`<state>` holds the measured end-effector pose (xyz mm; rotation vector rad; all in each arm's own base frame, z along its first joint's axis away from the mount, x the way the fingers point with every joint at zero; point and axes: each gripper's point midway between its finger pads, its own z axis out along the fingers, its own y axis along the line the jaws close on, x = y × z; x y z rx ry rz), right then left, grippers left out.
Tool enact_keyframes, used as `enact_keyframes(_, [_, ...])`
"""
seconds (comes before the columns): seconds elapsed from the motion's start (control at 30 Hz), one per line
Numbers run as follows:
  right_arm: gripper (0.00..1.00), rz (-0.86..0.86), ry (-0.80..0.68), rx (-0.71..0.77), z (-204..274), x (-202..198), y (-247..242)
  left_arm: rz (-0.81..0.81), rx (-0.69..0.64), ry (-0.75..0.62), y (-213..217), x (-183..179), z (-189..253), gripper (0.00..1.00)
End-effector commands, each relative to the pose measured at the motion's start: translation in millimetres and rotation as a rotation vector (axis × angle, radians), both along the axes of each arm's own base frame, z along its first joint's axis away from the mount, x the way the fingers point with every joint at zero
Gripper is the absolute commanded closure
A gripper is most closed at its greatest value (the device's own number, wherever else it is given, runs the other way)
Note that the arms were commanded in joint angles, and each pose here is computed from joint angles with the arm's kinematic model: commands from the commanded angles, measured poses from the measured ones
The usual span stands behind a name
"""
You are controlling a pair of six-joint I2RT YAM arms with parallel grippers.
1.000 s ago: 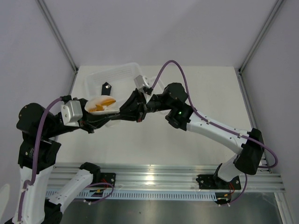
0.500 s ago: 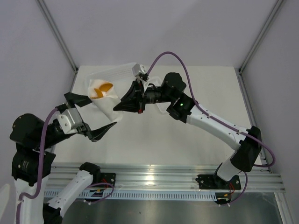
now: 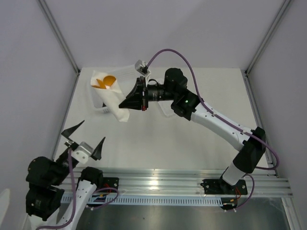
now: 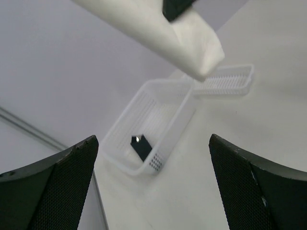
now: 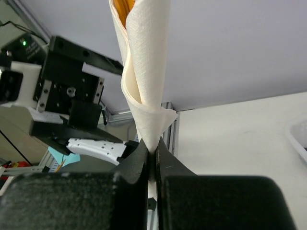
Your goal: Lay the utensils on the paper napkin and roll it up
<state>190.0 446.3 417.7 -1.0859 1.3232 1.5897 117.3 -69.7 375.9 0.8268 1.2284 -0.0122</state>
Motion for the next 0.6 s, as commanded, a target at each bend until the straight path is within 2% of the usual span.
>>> enact_keyframes(0.0, [1.0, -0.053, 0.047, -0.024, -4.3, 29.7, 3.9, 0.136, 0.071, 0.025, 20.2, 18.4, -34.3, 0.01])
enact_keyframes(0.03, [1.0, -0.068, 0.041, -0.013, 4.7, 38.8, 3.8, 0.148, 0.075, 0.048, 20.2, 26.5, -49.9, 0.01])
enact_keyframes(0.1, [1.0, -0.126, 0.087, -0.032, -8.0, 76.6, 8.0, 0.169, 0.052, 0.033, 21.4, 35.0, -48.0, 0.01])
enact_keyframes(0.13, [1.0, -0.142, 0.08, -0.005, 6.8, 88.1, 8.2, 0.169, 0.062, 0.09, 18.6, 47.7, -63.2, 0.01])
enact_keyframes(0.2, [1.0, -0.195, 0.161, -0.022, -12.5, 133.6, 10.8, 0.187, 0.031, 0.178, 17.2, 61.5, -75.7, 0.01])
enact_keyframes(0.27, [1.0, -0.232, 0.167, 0.016, -2.0, 161.9, 12.4, 0.29, 0.0, 0.294, 28.2, 81.2, -92.7, 0.01])
enact_keyframes(0.3, [1.0, -0.252, 0.211, -0.013, -31.2, 185.6, 21.6, 0.338, -0.067, 0.357, 32.3, 82.9, -97.1, 0.01])
enact_keyframes(0.37, [1.0, -0.282, 0.224, 0.018, -28.8, 212.2, 23.9, 0.403, -0.097, 0.453, 38.3, 87.8, -108.3, 0.01])
enact_keyframes(0.4, [1.0, -0.319, 0.265, 0.017, -58.7, 237.6, 34.0, 0.417, -0.133, 0.513, 37.4, 86.2, -117.0, 0.01])
enact_keyframes(0.5, [1.0, -0.39, 0.388, 0.113, -64.7, 277.0, 41.5, 0.447, -0.19, 0.588, 34.5, 98.5, -114.1, 0.01])
enact_keyframes(0.53, [1.0, -0.403, 0.484, 0.117, -99.4, 294.1, 52.0, 0.454, -0.201, 0.603, 33.2, 105.5, -112.1, 0.01])
enact_keyframes(0.57, [1.0, -0.404, 0.5, 0.166, -90.5, 301.1, 54.8, 0.487, -0.211, 0.6, 37.8, 112.8, -103.2, 0.0])
